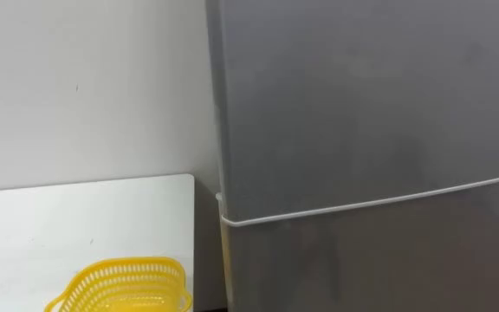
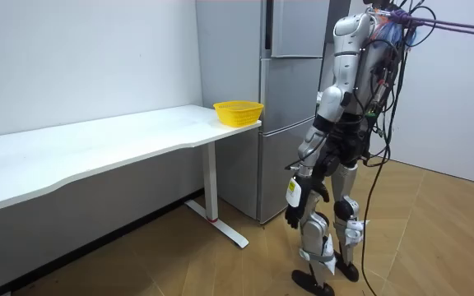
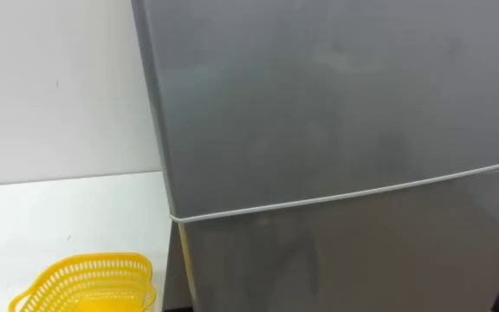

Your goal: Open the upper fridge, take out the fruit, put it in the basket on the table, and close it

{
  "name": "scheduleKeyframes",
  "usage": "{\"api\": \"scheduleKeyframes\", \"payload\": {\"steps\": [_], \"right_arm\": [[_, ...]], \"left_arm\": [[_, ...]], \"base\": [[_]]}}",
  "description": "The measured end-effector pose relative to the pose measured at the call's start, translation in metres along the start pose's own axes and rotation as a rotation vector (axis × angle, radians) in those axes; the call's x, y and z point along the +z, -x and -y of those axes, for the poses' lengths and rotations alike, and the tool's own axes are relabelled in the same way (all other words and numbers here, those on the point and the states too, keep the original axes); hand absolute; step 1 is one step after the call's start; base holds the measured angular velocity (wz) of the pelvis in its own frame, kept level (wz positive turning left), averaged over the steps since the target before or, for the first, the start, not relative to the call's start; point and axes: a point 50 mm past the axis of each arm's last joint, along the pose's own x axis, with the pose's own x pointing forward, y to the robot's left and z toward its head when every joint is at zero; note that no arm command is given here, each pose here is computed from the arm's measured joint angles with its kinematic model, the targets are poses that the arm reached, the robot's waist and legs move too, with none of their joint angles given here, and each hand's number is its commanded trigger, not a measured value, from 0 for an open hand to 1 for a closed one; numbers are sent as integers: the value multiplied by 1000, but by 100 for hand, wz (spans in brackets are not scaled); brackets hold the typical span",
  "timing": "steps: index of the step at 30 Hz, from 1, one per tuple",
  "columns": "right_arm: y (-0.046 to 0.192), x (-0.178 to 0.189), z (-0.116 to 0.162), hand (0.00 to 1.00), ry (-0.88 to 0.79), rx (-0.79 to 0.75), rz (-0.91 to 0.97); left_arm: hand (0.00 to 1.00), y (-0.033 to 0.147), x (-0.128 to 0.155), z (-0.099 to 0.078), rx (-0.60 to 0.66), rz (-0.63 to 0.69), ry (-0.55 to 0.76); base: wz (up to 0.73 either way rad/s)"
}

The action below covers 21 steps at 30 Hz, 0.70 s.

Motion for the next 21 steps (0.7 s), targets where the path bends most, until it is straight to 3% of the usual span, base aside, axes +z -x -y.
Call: {"api": "scheduleKeyframes", "payload": {"steps": [15,21], "right_arm": [[0,-4,0,0,-12,17,-11],[1,-11,0,0,-20,16,-52]], "left_arm": [[0,0,0,0,-3,5,46],[0,-1,-8,4,-24,-16,167]], "base": [[0],[0]]}}
